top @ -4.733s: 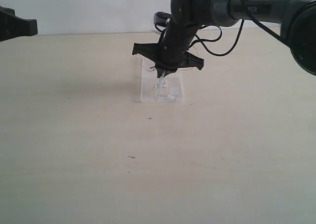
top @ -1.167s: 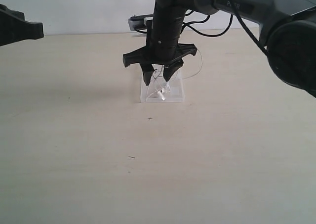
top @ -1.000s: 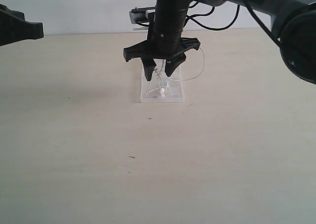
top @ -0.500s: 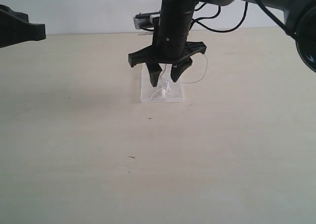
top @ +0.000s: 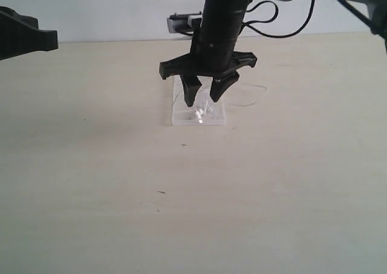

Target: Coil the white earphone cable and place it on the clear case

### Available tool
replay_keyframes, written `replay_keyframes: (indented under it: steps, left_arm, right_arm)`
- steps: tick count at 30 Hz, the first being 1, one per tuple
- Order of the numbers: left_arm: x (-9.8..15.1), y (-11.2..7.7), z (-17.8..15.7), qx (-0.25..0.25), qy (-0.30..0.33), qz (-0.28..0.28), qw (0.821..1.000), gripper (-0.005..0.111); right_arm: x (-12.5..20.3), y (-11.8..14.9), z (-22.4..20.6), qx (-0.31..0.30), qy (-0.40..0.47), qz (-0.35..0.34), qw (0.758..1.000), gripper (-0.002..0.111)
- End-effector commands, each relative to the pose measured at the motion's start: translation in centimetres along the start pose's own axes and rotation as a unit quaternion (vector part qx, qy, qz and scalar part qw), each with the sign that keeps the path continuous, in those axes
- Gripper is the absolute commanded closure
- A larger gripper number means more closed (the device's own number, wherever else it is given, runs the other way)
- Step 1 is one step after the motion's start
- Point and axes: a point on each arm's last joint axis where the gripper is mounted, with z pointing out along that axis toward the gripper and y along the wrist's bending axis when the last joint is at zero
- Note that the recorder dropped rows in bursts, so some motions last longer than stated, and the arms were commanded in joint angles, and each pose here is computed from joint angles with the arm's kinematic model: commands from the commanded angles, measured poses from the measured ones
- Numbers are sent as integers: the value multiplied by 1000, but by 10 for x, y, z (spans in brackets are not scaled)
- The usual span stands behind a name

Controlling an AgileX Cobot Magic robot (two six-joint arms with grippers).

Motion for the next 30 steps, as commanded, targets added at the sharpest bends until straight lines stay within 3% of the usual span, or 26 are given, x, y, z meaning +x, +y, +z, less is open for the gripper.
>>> replay_keyframes:
  steps: [1, 4, 9, 12, 15, 18, 20, 23, 26, 30]
  left_arm:
    - [0, -1, -2, 6, -1, 0, 1000, 107]
    - [0, -1, -2, 7, 0, 0, 1000, 107]
    - [0, -1, -2, 6, -1, 1, 1000, 107]
    - [0, -1, -2, 6, -1, 1, 1000, 107]
    - [1, -4, -2, 24, 3, 4, 1000, 107]
    - [0, -11, -13, 71, -3, 21, 997, 107]
    - [1, -13, -30, 91, -16, 26, 995, 107]
    - [9, -9, -67, 98, -56, 25, 993, 107]
    - [27, -10, -109, 139, -102, 25, 985, 107]
    - [43, -11, -142, 173, -151, 17, 973, 107]
  right_arm:
    - [-12, -8, -10, 39, -34, 4, 999, 56]
    - [-23, -2, 0, 8, -38, -4, 999, 56]
    - [-24, 0, -22, 14, -65, -18, 998, 56]
    - [-18, -5, -73, 69, -123, -35, 989, 56]
    - [-2, 1, -132, 66, -186, -34, 980, 57]
    - [35, 4, -192, 58, -237, -37, 969, 61]
    - [64, 0, -208, 66, -240, -39, 968, 67]
    - [112, -5, -214, 64, -223, -39, 972, 76]
    - [160, -8, -205, 26, -220, -32, 975, 84]
    - [189, -12, -192, 6, -236, -28, 971, 84]
